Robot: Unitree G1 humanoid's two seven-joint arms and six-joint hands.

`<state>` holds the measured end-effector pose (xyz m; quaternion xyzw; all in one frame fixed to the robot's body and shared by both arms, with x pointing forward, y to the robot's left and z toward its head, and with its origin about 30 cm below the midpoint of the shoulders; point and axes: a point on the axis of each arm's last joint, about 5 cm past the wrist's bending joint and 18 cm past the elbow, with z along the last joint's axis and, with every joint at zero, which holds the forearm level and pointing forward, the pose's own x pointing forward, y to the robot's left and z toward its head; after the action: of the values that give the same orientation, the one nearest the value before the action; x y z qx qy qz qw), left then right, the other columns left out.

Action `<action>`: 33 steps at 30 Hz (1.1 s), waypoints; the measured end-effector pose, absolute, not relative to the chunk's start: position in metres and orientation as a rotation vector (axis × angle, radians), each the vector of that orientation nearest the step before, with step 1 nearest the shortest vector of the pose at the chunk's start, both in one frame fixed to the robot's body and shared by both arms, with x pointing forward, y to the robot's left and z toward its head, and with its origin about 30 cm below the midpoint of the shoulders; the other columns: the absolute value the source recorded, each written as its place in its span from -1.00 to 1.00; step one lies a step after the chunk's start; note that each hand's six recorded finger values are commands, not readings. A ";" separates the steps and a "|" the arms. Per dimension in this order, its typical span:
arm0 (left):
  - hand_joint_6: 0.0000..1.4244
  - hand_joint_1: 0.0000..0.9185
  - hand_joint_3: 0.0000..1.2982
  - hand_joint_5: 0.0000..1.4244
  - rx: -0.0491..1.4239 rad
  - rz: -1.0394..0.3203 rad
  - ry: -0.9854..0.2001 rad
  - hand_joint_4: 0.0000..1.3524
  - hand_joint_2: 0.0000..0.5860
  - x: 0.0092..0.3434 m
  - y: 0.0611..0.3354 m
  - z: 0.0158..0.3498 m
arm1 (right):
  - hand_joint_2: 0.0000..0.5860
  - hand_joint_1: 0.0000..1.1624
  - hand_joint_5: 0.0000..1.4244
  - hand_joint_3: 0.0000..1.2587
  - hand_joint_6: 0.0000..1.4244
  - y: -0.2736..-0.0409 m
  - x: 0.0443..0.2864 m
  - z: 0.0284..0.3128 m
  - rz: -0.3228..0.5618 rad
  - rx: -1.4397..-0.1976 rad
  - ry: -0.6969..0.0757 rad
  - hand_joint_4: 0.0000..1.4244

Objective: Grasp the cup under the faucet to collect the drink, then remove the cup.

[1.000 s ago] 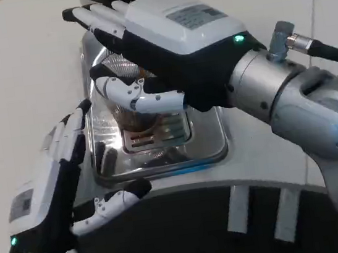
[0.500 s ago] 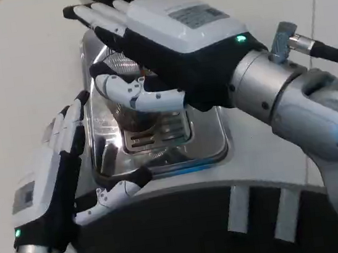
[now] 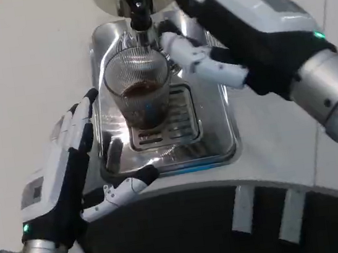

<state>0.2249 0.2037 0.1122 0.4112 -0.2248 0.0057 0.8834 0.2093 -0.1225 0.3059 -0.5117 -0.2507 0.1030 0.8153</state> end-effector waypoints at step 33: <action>-1.00 -0.80 -1.00 -0.97 0.860 0.130 -0.426 -1.00 -0.95 0.251 0.186 0.108 | 1.00 -0.77 -1.00 -1.00 -1.00 -0.179 0.129 0.214 0.164 -1.332 -0.278 -1.00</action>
<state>0.2511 0.1864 0.1081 0.4134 -0.2046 0.0627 0.8851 0.1291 -0.1794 0.2144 -0.6152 -0.1282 0.0757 0.7741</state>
